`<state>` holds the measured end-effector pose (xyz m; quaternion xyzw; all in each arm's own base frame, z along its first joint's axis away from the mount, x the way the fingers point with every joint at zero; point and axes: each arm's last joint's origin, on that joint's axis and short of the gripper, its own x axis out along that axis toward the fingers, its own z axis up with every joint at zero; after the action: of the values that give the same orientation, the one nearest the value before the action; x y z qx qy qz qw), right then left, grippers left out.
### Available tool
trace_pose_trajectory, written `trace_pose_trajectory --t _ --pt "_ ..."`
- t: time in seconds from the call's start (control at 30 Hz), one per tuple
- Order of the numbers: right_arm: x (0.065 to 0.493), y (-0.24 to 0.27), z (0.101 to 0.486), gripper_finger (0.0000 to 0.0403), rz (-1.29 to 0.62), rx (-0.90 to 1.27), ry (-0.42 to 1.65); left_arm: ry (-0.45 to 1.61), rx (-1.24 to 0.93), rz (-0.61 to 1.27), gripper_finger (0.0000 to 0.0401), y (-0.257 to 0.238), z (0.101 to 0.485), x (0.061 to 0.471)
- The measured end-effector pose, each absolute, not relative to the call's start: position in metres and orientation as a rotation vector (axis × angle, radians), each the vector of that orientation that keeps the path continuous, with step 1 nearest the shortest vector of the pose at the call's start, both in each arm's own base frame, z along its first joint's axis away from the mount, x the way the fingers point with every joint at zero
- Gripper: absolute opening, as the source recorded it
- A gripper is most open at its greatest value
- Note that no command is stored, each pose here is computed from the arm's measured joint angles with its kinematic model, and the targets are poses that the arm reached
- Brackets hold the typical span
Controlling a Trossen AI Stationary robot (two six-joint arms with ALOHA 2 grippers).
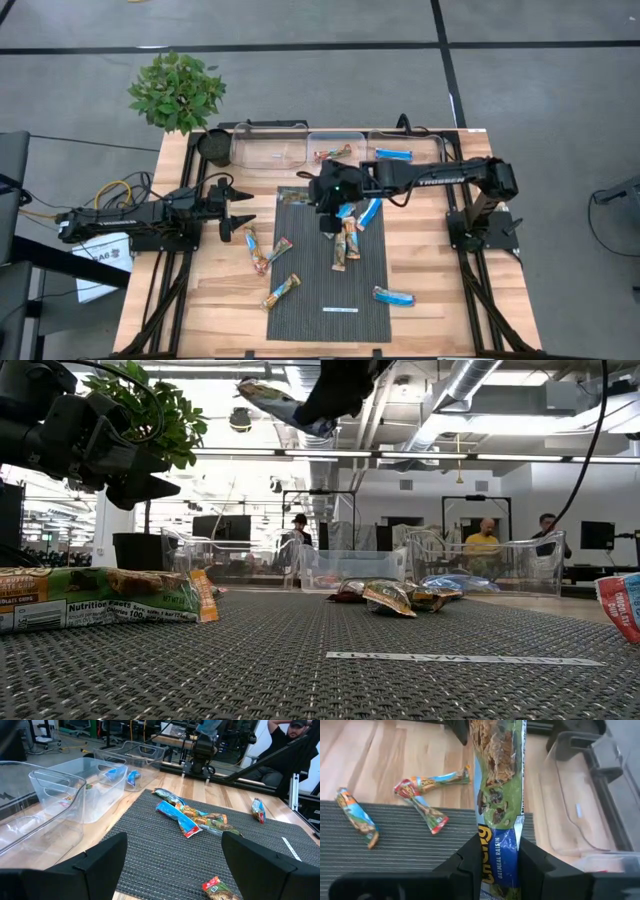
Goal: Pick and place Granola Bars by type
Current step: Put the blue granola bar into the right transparent bin
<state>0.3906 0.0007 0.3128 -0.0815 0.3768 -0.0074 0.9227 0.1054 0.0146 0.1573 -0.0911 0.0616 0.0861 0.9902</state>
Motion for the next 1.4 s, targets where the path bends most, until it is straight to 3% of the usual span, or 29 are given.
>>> trace_pose_trajectory --t 0.33,0.8,1.4 --pt "0.37 -0.02 0.312 0.0081 -0.038 -0.2 0.941 0.124 -0.183 0.173 0.0318 0.015 0.157 0.105" --pt "0.307 -0.05 0.324 0.0082 -0.182 -0.151 1.295 0.123 -0.183 0.173 0.0318 0.015 0.157 0.105" --pt "0.253 -0.068 0.342 0.0082 -0.334 0.02 1.489 0.124 -0.183 0.172 0.0318 0.015 0.157 0.105"
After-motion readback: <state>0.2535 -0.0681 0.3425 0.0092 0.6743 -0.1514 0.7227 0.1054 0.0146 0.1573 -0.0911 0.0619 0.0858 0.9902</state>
